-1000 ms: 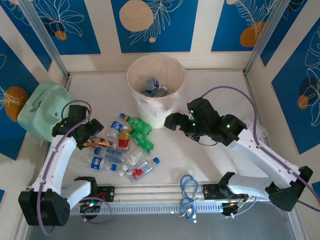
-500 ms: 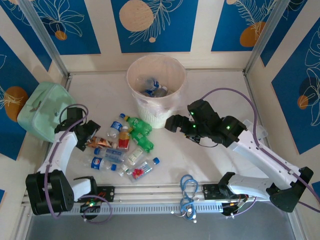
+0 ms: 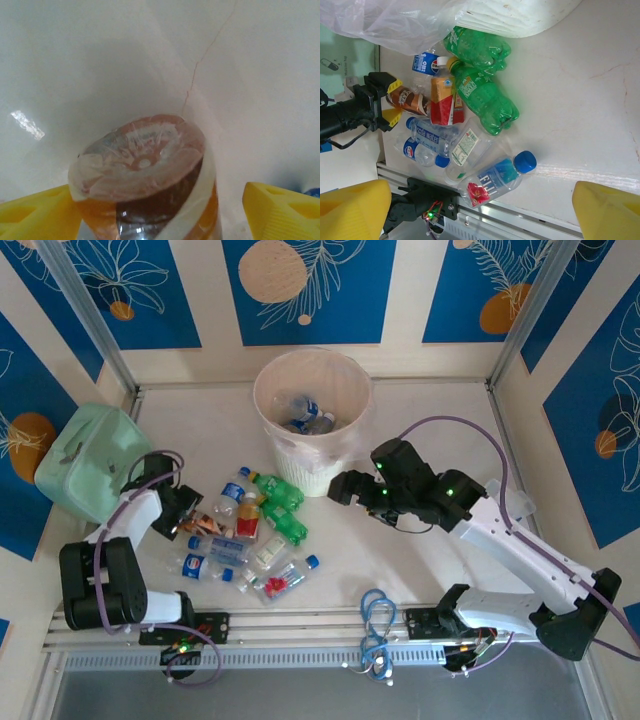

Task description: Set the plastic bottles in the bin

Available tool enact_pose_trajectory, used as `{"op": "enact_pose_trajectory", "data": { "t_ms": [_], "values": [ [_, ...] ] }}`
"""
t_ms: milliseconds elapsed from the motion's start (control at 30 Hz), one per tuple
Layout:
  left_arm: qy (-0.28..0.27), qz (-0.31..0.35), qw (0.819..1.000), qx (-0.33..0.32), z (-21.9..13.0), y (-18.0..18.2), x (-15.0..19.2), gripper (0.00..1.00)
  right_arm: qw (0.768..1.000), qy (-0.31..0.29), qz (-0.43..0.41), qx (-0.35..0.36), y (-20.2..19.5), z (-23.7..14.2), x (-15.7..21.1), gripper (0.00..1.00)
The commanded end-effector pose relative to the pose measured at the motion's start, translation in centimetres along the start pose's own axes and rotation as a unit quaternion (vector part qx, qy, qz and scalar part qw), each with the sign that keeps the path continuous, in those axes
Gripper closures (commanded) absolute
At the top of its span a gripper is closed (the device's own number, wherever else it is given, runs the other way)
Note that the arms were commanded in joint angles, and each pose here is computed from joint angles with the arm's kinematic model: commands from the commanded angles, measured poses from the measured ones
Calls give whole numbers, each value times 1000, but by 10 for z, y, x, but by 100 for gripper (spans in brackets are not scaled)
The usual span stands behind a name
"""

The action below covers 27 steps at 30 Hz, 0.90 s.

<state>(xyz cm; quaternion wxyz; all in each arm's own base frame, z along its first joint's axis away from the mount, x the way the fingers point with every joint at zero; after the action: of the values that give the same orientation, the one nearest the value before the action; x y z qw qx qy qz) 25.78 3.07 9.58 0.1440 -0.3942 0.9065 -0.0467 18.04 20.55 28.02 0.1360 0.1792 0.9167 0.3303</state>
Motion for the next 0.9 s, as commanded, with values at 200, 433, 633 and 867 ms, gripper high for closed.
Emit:
{"op": "enact_pose_trajectory", "data": {
  "t_ms": [200,433,633,867],
  "values": [
    [-2,7,1000,-13,10,4,-4,30,1000,10,-7,0,4,1,1,10],
    [-31,8,999,31,-19,-10,-13,37,999,5,-29,-16,15,-8,2,12],
    [-70,-3,991,112,-74,-33,-25,40,996,5,-82,-38,37,-15,9,13],
    [-99,-27,934,341,-155,-89,-34,43,987,20,-136,-83,73,-24,17,14]
  ]
}}
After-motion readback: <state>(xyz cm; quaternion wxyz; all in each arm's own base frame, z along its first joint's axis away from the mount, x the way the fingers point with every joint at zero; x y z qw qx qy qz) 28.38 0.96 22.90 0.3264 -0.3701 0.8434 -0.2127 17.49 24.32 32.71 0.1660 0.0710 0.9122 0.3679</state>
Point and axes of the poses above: each hand's point on the last joint's axis, 136 mm out from that joint toward the fingers, its own z axis out along the fingers, its own y axis along the line the jaws close on, x = y × z, the point moved 5 cm from there along -z, back along the fingers, and after that the axes turned 11 degrees about z, right-handed, at the moved point
